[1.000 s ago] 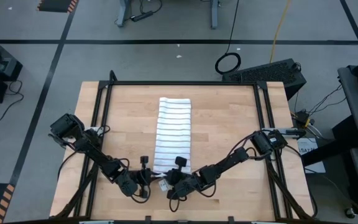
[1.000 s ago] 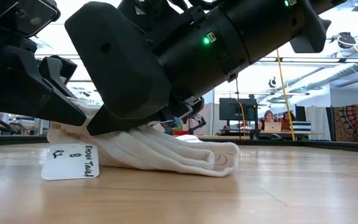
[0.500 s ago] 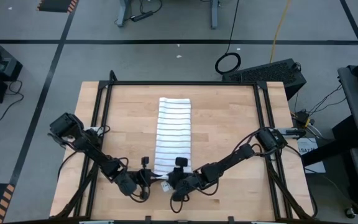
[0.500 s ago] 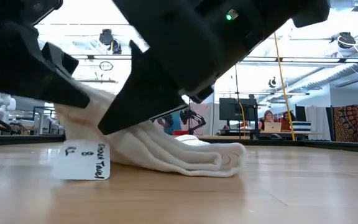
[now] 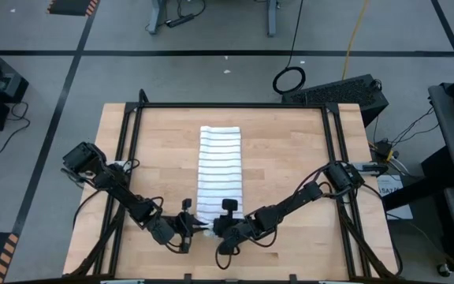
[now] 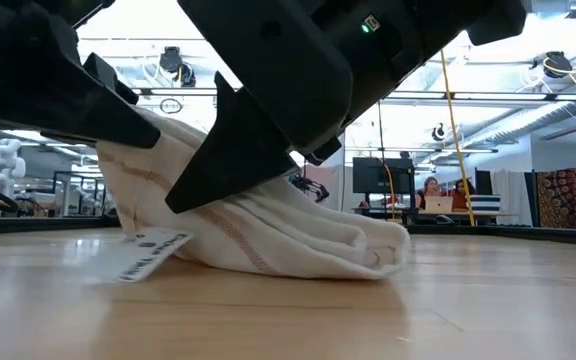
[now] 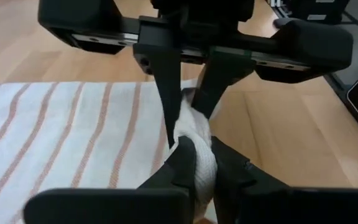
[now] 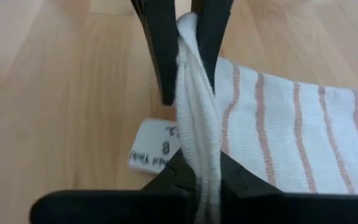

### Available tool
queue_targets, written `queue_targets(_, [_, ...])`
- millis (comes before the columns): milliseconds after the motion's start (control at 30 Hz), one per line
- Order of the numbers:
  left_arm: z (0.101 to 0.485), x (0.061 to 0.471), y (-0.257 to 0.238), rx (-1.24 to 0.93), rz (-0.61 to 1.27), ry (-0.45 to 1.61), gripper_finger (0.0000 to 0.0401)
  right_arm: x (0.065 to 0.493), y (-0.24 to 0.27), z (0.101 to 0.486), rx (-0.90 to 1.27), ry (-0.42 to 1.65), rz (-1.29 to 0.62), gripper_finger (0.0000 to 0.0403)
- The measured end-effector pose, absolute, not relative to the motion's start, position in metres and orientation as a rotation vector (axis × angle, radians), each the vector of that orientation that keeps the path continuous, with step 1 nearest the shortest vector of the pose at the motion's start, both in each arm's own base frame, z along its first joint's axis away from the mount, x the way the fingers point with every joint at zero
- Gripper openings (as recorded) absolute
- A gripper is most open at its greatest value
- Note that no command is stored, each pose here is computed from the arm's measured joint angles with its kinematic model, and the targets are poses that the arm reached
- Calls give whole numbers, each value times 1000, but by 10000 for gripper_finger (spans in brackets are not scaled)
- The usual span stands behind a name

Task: Roll towel
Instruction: Roll the white towel

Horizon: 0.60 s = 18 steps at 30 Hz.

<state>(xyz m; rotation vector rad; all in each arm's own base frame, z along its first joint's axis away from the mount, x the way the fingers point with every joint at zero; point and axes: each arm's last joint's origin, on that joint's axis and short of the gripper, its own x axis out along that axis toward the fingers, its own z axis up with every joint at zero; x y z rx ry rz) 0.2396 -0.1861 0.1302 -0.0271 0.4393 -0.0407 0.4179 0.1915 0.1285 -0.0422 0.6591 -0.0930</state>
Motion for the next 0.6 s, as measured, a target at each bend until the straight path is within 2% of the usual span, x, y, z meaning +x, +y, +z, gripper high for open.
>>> queue_targets(133, [129,236,-191,70,-99,449,64,420,189,129,-24,658,-96,5])
queue_targets(200, [129,231,-195,118,-126,452,100,420,187,129,-23,660,-99,4])
queue_targets(433, [123,226,-197,184,-38,458,238,423,182,129,24,665,-97,3])
queue_targets(500, [119,227,-196,205,-20,462,257,424,180,129,35,659,-101,2])
queue_targets(600, [112,228,-196,251,6,469,265,424,180,129,47,660,-106,1])
